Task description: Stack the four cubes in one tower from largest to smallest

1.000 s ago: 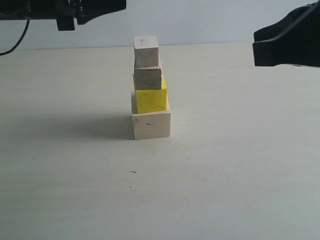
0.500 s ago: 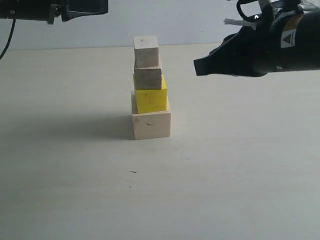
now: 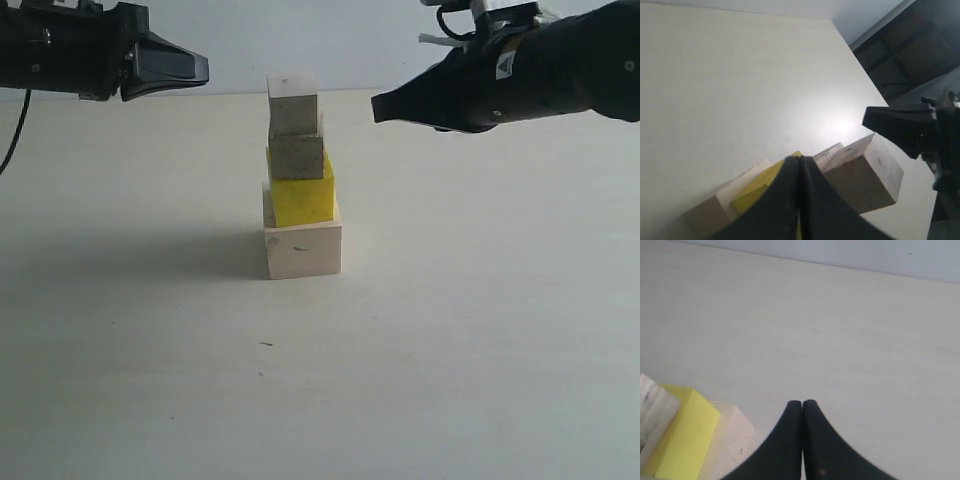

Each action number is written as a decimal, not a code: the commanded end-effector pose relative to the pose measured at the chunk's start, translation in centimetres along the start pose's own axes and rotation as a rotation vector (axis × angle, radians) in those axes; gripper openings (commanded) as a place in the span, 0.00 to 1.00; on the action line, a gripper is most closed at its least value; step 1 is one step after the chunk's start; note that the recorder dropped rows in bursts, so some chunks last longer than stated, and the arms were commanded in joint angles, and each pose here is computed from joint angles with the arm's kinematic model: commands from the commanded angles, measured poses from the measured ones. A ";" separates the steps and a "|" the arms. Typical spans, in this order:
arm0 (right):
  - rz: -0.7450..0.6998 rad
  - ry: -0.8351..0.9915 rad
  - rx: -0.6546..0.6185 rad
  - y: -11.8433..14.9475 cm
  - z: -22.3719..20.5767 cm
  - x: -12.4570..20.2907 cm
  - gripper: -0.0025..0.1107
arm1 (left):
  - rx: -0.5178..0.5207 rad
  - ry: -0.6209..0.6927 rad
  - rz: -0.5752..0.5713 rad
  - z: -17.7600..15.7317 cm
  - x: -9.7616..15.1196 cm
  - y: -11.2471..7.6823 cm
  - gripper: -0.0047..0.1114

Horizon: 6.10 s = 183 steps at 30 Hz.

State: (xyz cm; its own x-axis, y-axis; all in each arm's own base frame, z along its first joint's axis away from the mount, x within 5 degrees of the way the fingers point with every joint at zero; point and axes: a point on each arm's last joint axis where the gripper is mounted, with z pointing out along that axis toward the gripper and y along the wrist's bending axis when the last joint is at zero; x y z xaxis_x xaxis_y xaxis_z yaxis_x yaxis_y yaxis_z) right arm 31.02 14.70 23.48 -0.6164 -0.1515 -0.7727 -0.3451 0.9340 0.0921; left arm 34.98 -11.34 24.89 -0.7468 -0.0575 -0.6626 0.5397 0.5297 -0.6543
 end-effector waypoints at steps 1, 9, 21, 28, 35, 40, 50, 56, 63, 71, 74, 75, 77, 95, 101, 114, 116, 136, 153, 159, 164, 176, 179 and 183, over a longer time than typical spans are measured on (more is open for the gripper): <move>0.048 0.001 -0.002 0.0 0.4 -0.5 0.02 | 0.010 -0.005 -0.081 0.0 0.0 -0.4 0.04; 0.069 0.108 0.007 0.2 -3.5 -2.4 0.02 | 0.017 0.000 -0.082 0.0 0.0 -0.5 0.04; 0.007 0.172 -0.288 1.5 -5.6 -4.7 0.02 | 0.115 0.049 -0.080 -0.1 0.5 -1.4 0.04; 0.165 0.174 -0.227 -4.0 -4.4 -4.7 0.02 | 0.082 0.050 -0.112 -0.4 1.5 -1.3 0.04; 0.283 0.176 -0.462 -4.8 -1.0 -3.9 0.02 | 0.019 0.054 -0.178 -0.5 3.0 -0.6 0.04; 0.339 0.235 -0.492 -5.2 2.3 -2.2 0.02 | 0.045 0.065 -0.189 -0.5 3.2 -0.8 0.04; 0.413 0.224 -0.688 -4.2 4.2 -1.4 0.02 | 0.059 0.044 -0.207 -0.5 3.0 -0.9 0.04; 0.448 0.204 -0.758 -4.0 4.8 -1.3 0.02 | 0.059 0.044 -0.207 -0.5 3.0 -0.9 0.04; 0.443 0.213 -0.798 -3.2 5.0 -1.1 0.02 | 0.057 0.043 -0.203 -0.5 3.0 -0.9 0.04; 0.441 0.213 -0.794 -3.0 5.0 -1.1 0.02 | 0.061 0.043 -0.204 -0.5 3.0 -0.9 0.04; 0.434 0.214 -0.794 -2.8 5.1 -1.1 0.02 | 0.062 0.042 -0.205 -0.5 3.0 -0.9 0.04; 0.431 0.212 -0.790 -2.7 5.1 -1.1 0.02 | 0.064 0.042 -0.205 -0.5 3.0 -0.9 0.04; 0.429 0.213 -0.792 -2.6 5.1 -1.1 0.02 | 0.065 0.041 -0.207 -0.5 3.0 -0.9 0.04; 0.427 0.201 -0.791 -2.5 5.2 -1.1 0.02 | 0.070 0.039 -0.209 -0.5 3.0 -1.0 0.04; 0.392 0.203 -0.799 -1.5 5.3 -1.0 0.02 | 0.070 0.039 -0.205 -0.5 3.0 -1.0 0.04; 0.397 0.189 -0.770 -1.9 5.6 -1.1 0.02 | 0.079 0.041 -0.206 -0.5 3.0 -1.1 0.04; 0.400 0.187 -0.775 -1.9 5.5 -1.1 0.02 | 0.079 0.041 -0.206 -0.5 3.0 -1.1 0.04; 0.376 0.195 -0.753 -1.0 5.8 -1.0 0.02 | 0.081 0.042 -0.206 -0.5 3.0 -1.1 0.04; 0.374 0.163 -0.723 -1.0 6.1 -1.2 0.02 | 0.081 0.042 -0.206 -0.5 3.0 -1.1 0.04; 0.366 0.155 -0.730 -1.0 6.0 -1.2 0.02 | 0.081 0.042 -0.206 -0.5 3.0 -1.1 0.04; 0.363 0.151 -0.735 -0.9 6.0 -1.2 0.02 | 0.081 0.042 -0.206 -0.5 3.0 -1.1 0.04; 0.366 0.141 -0.753 -0.8 5.9 -1.4 0.02 | 0.081 0.042 -0.202 -0.5 3.0 -1.1 0.04; 0.366 0.141 -0.753 -0.8 5.9 -1.4 0.02 | 0.081 0.042 -0.202 -0.5 3.0 -1.1 0.04; 0.366 0.137 -0.754 -0.8 5.9 -1.4 0.02 | 0.081 0.042 -0.202 -0.5 3.0 -1.1 0.04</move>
State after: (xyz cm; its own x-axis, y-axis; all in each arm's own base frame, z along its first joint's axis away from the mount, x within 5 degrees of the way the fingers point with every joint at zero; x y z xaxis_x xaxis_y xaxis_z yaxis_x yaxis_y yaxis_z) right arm 36.26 15.88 20.61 -0.8496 0.0322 -0.5264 -0.4471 0.4855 0.7513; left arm 32.21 -11.42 23.53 -0.8616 -0.1240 -0.4923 0.3919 0.4538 -0.8003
